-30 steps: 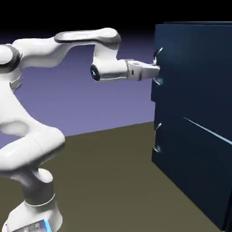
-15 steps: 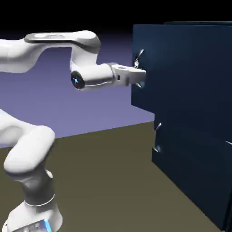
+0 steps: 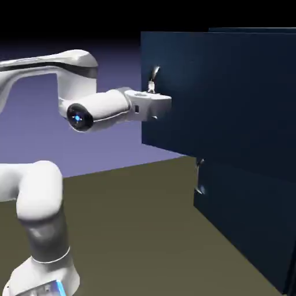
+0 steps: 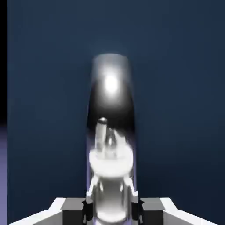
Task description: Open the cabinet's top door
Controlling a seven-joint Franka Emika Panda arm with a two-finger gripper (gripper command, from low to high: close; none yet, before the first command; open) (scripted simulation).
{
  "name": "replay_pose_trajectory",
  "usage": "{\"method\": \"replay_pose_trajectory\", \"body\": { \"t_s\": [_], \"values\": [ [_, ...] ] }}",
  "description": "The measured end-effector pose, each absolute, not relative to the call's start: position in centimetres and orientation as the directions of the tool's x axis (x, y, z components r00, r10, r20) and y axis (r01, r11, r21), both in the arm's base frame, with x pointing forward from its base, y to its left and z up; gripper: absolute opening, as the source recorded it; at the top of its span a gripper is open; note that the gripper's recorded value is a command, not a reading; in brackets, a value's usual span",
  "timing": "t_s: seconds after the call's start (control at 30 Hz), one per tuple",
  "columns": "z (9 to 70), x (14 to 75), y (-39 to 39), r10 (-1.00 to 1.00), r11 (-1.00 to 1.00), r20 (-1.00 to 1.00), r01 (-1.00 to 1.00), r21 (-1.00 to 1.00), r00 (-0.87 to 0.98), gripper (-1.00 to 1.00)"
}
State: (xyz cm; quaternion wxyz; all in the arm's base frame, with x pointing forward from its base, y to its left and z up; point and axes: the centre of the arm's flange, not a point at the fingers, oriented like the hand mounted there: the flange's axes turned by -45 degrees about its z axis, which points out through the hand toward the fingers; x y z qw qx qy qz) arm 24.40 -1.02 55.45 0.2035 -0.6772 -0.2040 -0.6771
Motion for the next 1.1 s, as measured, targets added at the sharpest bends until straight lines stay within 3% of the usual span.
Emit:
{"method": "replay_pose_trajectory", "body": {
  "t_s": [0.6, 1.1],
  "values": [
    [55.5, 17.4, -13.1, 0.000, -0.638, 1.000, 0.770, 0.000, 0.000, -1.00],
    [55.5, 14.0, -28.5, 0.000, -0.351, 1.000, 0.936, 0.000, 0.000, -1.00]
  ]
}}
